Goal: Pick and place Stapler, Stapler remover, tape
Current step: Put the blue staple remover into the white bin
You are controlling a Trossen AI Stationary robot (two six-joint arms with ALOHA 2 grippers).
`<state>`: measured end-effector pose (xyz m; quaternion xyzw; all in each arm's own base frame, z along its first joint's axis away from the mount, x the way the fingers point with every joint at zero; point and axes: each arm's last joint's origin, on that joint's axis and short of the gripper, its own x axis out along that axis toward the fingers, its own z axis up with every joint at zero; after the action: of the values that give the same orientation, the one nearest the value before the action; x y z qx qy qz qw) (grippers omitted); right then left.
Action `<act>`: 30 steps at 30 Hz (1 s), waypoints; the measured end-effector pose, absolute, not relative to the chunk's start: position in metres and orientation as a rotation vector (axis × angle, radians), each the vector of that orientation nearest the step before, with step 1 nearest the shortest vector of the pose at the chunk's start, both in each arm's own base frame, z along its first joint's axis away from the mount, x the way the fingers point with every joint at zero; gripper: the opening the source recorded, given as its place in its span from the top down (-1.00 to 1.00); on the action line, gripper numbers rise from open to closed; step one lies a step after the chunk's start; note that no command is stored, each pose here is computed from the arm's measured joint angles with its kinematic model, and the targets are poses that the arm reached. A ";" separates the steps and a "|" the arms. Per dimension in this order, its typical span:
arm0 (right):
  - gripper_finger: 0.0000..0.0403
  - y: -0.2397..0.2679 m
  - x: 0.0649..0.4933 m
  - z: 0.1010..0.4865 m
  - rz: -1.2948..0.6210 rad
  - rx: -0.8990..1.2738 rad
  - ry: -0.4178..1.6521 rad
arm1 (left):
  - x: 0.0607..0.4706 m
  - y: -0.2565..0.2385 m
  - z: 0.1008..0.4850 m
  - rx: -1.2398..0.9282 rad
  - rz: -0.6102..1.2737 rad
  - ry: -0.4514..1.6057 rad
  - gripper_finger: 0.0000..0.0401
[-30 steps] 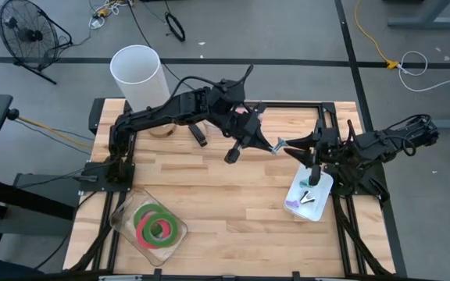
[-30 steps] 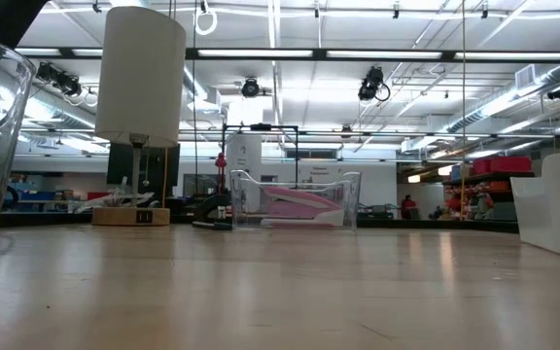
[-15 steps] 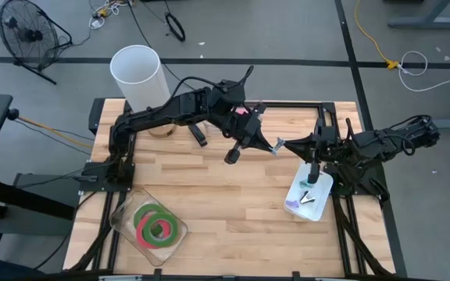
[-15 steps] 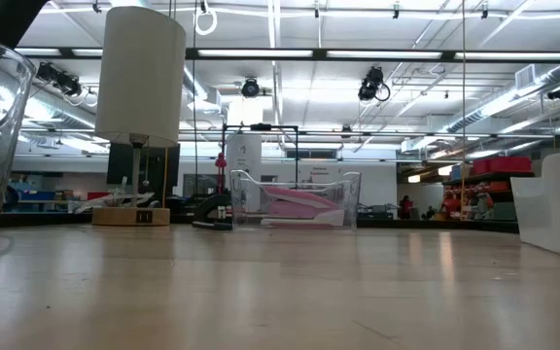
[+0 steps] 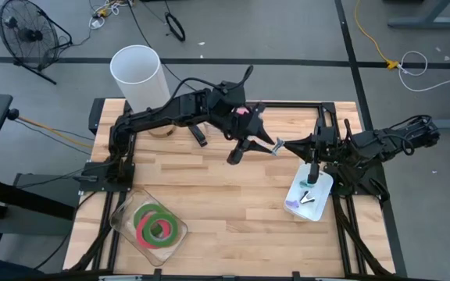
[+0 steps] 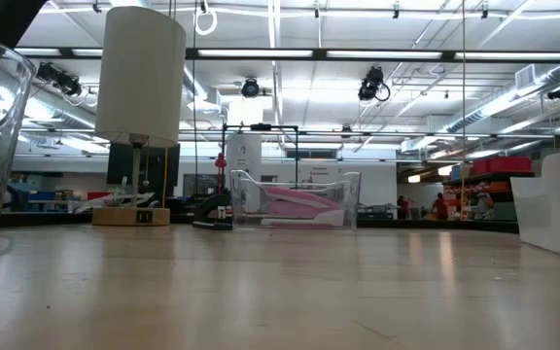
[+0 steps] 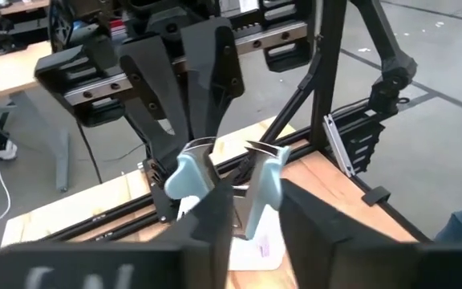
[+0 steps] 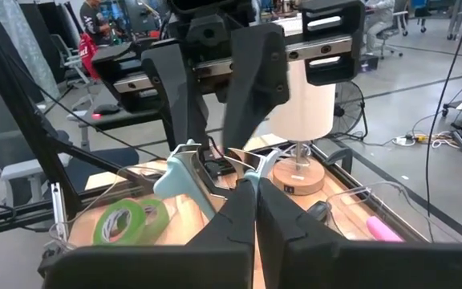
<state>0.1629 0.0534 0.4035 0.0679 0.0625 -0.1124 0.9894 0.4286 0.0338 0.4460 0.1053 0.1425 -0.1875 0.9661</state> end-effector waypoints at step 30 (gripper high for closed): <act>1.00 0.051 0.145 0.365 -0.152 0.193 0.542 | 0.381 0.078 0.461 0.077 -0.251 0.475 -0.14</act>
<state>0.1454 0.0507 0.3650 0.0949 0.2672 -0.0750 0.9560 0.3811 0.0778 0.4609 0.0379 0.2344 -0.1239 0.9635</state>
